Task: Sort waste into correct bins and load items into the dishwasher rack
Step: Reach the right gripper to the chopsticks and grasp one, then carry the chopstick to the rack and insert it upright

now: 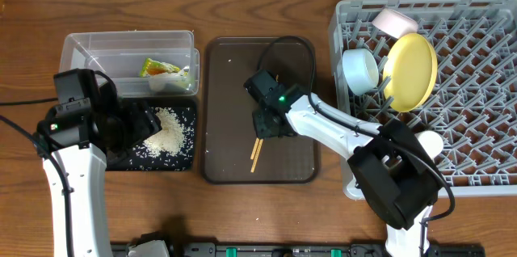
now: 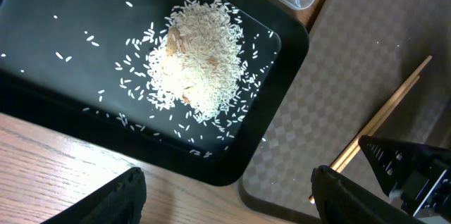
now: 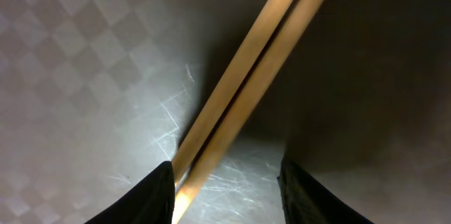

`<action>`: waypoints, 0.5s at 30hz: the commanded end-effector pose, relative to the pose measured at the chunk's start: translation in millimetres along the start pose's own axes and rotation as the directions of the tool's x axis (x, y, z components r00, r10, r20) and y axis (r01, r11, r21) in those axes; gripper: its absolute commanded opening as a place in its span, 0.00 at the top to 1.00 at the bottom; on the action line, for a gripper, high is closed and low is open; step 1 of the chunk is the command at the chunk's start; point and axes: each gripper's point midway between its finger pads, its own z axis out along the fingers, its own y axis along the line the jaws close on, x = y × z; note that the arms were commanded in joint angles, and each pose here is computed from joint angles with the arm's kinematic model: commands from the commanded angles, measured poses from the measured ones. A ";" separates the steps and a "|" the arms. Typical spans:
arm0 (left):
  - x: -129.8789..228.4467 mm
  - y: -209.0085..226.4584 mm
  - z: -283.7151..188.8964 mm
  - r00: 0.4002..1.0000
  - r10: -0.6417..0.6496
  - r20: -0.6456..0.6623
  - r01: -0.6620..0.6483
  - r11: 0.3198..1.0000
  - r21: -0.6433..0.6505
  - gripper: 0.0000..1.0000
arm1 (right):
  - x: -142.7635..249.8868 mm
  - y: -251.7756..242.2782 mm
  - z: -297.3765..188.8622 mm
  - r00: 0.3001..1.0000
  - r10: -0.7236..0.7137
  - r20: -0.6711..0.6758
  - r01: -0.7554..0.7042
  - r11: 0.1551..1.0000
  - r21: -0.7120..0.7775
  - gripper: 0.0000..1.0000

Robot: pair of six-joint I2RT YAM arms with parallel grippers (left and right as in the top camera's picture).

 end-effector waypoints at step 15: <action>-1.1 1.7 -0.9 1.000 0.001 0.002 -0.001 1.000 -0.007 0.22 | 22.7 -38.9 5.5 0.993 0.081 -0.089 -0.066 0.985 0.161 0.90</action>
